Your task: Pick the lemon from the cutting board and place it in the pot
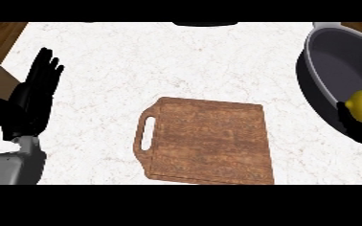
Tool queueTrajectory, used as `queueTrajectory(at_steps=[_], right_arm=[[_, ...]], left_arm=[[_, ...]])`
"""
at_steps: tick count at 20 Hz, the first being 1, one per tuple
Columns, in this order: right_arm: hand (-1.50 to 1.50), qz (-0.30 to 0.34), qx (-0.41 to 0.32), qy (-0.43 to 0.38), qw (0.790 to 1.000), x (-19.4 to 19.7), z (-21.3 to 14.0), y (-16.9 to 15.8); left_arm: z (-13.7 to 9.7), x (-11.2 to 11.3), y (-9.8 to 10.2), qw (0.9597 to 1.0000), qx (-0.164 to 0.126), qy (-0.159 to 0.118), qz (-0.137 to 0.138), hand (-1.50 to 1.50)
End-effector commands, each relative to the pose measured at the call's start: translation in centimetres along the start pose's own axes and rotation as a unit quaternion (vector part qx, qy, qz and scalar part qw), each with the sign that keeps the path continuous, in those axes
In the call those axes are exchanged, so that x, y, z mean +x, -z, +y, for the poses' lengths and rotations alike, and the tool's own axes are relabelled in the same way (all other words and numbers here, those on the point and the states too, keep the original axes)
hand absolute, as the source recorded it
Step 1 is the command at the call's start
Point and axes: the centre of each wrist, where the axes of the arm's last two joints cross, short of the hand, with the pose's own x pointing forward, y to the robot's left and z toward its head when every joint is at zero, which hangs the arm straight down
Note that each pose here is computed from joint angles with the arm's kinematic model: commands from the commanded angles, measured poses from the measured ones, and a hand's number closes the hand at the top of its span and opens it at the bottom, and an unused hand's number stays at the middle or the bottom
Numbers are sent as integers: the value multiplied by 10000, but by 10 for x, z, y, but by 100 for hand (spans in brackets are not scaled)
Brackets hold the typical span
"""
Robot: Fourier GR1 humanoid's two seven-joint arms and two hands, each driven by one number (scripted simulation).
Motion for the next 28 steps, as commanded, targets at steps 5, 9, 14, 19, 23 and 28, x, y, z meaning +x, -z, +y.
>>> queueTrajectory(at_steps=[5,9,14,19,23,28], right_arm=[[150,449,-352,492,9972,-73,-16,30],[150,158,-564,-1165,9915,-83,-29,42],[150,402,-778,-2084,9741,-108,3,66],[150,500,-586,-2033,9761,-168,16,79],[150,952,-203,-1314,9865,-177,43,87],[-150,1345,259,-694,9881,-205,42,85]], left_arm=[[-12,15,3,10000,48,23,-71,0],[-8,13,4,9998,-160,-61,-66,0],[-21,9,14,9999,-68,-58,-66,0],[-16,17,2,9999,-135,14,-57,0],[-24,20,11,9998,-164,-55,-121,0],[-36,11,-1,9997,-201,-90,-136,0]])
